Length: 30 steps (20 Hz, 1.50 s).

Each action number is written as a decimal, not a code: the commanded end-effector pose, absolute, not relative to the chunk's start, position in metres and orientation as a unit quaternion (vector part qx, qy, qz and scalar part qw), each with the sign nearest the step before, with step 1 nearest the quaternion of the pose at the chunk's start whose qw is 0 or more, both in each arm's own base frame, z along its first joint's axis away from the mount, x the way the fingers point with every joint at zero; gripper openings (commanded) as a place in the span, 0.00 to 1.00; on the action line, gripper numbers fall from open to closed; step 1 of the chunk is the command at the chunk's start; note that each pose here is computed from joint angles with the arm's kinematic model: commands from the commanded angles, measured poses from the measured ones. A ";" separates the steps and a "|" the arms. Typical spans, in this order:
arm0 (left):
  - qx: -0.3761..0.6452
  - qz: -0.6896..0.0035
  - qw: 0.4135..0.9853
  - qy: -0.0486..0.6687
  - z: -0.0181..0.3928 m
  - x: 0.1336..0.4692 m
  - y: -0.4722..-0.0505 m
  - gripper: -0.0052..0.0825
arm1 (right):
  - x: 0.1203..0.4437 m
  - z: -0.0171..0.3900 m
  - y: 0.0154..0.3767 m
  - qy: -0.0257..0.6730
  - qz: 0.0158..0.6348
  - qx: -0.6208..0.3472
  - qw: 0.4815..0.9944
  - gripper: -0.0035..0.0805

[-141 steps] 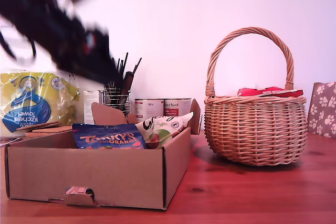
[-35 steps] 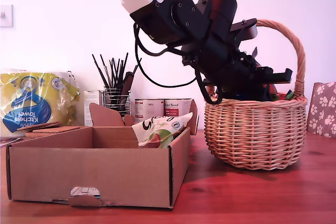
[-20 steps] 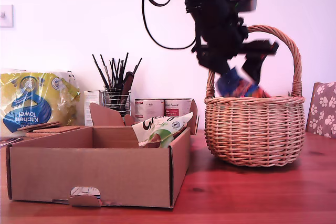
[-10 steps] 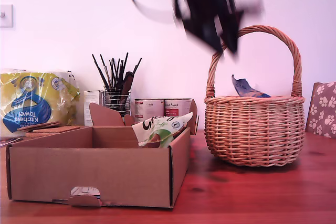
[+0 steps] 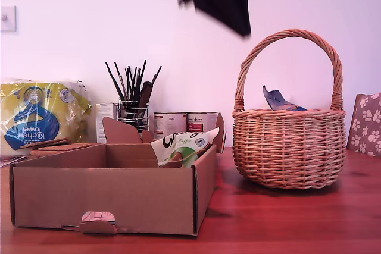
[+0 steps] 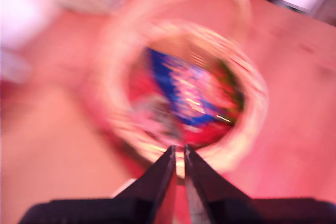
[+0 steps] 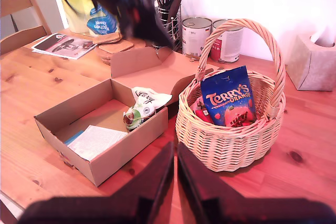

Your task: Move the bags of Easter eggs from the cardboard box on the left into the woven basket on the right side.

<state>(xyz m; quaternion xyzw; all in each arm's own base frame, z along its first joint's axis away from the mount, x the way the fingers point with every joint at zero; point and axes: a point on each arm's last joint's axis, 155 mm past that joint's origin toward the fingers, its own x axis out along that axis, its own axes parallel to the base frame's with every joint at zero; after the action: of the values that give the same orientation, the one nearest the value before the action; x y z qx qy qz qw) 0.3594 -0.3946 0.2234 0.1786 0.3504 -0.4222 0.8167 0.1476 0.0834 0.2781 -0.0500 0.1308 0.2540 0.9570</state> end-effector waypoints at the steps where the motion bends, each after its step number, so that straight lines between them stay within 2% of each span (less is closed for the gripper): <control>1: 0.176 -0.429 0.814 0.350 0.216 0.362 -0.396 0.07 | 0.148 0.276 0.084 0.131 0.255 -0.053 0.957 0.03; 5: 0.160 -0.429 0.833 0.312 0.226 0.360 -0.384 0.06 | 0.149 0.276 0.084 0.131 0.254 -0.054 0.957 0.03; 9: 0.142 -0.422 0.857 0.260 0.219 0.345 -0.347 0.06 | 0.149 0.276 0.083 0.130 0.254 -0.058 0.957 0.03; 13: 0.138 -0.483 0.846 0.181 0.221 0.306 -0.305 0.04 | 0.149 0.276 0.084 0.129 0.255 -0.062 0.956 0.03; 17: 0.132 -0.460 0.853 0.209 0.217 0.300 -0.265 0.04 | 0.148 0.276 0.084 0.129 0.256 -0.062 0.956 0.03; 21: 0.125 -0.451 0.855 0.222 0.214 0.302 -0.259 0.04 | 0.148 0.276 0.084 0.129 0.256 -0.062 0.956 0.03; 22: 0.125 -0.451 0.855 0.222 0.214 0.302 -0.259 0.08 | 0.148 0.276 0.084 0.129 0.256 -0.062 0.956 0.03; 23: 0.126 -0.451 0.855 0.223 0.211 0.305 -0.260 0.23 | 0.148 0.276 0.084 0.129 0.256 -0.062 0.956 0.03; 25: 0.133 -0.435 0.862 0.226 0.202 0.317 -0.261 0.73 | 0.148 0.276 0.084 0.129 0.256 -0.062 0.956 0.03; 26: 0.138 -0.422 0.866 0.230 0.193 0.326 -0.261 0.89 | 0.148 0.276 0.084 0.129 0.256 -0.062 0.956 0.03; 27: 0.141 -0.414 0.867 0.237 0.184 0.333 -0.261 0.96 | 0.148 0.276 0.084 0.129 0.256 -0.062 0.956 0.03; 30: 0.117 -0.390 0.873 0.269 0.154 0.353 -0.266 0.96 | 0.148 0.276 0.084 0.129 0.256 -0.062 0.956 0.03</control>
<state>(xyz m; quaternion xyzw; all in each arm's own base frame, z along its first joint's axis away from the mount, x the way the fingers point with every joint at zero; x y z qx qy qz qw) 0.3503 -0.2654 0.1597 0.1260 0.2636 -0.3940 0.8714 0.1476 0.0833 0.2780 -0.0610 0.1283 0.2553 0.9564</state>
